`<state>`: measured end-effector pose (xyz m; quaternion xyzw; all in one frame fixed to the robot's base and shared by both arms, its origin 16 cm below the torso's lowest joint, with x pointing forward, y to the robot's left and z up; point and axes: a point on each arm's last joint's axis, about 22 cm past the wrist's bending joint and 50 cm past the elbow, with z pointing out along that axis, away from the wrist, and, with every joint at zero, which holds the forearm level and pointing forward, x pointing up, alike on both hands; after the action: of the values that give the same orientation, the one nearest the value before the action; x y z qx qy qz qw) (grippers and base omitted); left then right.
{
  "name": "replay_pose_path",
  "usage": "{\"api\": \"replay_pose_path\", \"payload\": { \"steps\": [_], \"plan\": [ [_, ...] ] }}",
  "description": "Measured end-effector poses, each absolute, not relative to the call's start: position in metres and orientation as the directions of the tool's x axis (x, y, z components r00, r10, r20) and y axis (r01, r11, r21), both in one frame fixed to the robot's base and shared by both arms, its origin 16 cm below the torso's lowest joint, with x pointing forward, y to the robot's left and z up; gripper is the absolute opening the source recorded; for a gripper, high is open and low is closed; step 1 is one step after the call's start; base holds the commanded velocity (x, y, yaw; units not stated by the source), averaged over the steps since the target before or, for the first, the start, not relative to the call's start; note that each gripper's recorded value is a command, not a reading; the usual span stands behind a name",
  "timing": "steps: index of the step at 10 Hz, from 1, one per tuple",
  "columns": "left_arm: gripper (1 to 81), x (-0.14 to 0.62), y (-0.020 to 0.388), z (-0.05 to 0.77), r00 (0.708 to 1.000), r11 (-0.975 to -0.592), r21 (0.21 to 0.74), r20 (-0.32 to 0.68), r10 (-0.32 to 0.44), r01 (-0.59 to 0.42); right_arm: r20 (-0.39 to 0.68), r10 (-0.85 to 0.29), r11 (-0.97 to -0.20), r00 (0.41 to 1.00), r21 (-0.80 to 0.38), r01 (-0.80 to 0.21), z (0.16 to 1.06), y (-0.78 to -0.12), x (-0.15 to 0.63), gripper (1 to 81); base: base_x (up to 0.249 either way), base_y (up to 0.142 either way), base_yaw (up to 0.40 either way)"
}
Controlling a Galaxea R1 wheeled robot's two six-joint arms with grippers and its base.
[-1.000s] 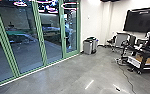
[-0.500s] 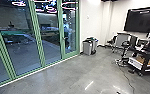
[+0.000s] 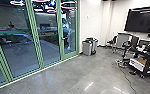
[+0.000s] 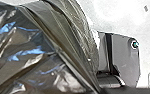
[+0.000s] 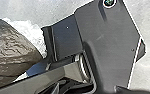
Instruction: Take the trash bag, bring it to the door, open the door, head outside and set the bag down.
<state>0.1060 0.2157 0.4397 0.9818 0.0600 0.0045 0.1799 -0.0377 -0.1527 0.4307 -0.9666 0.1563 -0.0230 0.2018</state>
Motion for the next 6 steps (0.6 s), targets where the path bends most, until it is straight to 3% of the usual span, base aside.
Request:
{"api": "replay_pose_path", "payload": {
  "steps": [6],
  "plan": [
    [1.0,0.1063,0.2158,0.4397,0.993,-0.928,0.354,-0.013,0.12,0.116,-0.021,-0.311,-0.869,0.95,-0.398,-0.294,0.4308,-0.1516,-0.0391,81.1,0.16,0.0,0.0]
  ]
}}
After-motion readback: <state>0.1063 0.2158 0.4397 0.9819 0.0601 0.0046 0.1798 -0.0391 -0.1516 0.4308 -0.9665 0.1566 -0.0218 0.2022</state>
